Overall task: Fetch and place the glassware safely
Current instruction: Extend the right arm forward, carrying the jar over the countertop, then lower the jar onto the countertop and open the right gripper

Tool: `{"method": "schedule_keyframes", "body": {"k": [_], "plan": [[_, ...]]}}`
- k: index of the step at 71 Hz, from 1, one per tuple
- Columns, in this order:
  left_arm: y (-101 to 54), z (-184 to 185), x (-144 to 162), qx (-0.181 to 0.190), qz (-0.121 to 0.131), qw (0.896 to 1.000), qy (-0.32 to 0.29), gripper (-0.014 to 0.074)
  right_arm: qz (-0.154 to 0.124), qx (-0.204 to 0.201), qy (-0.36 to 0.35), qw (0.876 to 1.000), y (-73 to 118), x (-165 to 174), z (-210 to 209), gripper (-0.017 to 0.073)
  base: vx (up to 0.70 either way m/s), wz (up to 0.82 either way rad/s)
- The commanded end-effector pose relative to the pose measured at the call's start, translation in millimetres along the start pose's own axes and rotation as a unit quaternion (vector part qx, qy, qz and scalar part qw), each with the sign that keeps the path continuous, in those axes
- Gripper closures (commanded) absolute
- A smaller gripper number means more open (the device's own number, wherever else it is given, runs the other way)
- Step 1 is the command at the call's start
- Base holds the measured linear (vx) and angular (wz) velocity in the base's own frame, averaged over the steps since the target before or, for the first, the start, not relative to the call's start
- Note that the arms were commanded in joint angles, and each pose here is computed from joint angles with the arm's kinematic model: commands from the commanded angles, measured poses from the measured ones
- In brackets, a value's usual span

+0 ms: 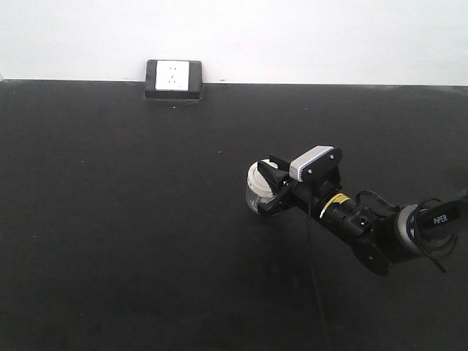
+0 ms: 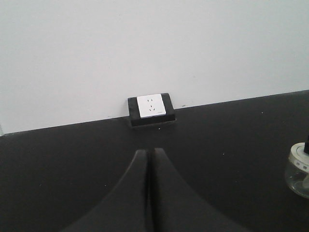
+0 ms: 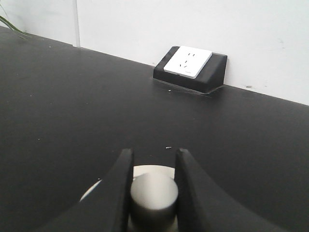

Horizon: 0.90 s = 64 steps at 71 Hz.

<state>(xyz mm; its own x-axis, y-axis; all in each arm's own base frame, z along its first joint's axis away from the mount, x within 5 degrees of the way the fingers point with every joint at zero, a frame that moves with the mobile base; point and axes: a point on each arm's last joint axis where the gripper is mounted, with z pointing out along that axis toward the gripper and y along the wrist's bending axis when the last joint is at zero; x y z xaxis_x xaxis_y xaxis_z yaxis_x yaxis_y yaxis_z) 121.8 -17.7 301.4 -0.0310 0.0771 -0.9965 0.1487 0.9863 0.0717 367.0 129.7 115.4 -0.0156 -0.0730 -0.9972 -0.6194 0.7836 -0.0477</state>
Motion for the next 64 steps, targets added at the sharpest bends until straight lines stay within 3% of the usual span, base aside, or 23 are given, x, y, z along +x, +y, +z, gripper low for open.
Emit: {"method": "schedule_keyframes", "body": {"k": [1, 15, 36, 43, 64], "plan": [[-0.7, -0.9, -15.2, 0.005, -0.008, 0.999, -0.049, 0.0601, -0.019, 0.008, -0.070, 0.997, -5.7, -29.1, 0.7, 0.0558, 0.00, 0.00], [-0.7, -0.9, -15.2, 0.005, -0.008, 0.999, -0.049, 0.0601, -0.019, 0.007, -0.069, 0.997, -5.6, -29.0, 0.8, 0.0466, 0.00, 0.00], [-0.7, -0.9, -15.2, 0.005, -0.008, 0.999, -0.049, 0.0601, -0.025, 0.008, -0.069, 0.997, -5.7, -29.1, 0.8, 0.0053, 0.00, 0.00], [-0.7, -0.9, -15.2, 0.005, -0.008, 0.999, -0.049, 0.0601, -0.032, 0.008, -0.069, 0.997, -5.7, -29.1, 0.8, -0.0037, 0.00, 0.00], [-0.7, -0.9, -15.2, 0.005, -0.008, 0.999, -0.049, 0.0601, -0.034, 0.009, -0.071, 0.997, -5.7, -30.6, 0.6, -0.0021, 0.00, 0.00]]}}
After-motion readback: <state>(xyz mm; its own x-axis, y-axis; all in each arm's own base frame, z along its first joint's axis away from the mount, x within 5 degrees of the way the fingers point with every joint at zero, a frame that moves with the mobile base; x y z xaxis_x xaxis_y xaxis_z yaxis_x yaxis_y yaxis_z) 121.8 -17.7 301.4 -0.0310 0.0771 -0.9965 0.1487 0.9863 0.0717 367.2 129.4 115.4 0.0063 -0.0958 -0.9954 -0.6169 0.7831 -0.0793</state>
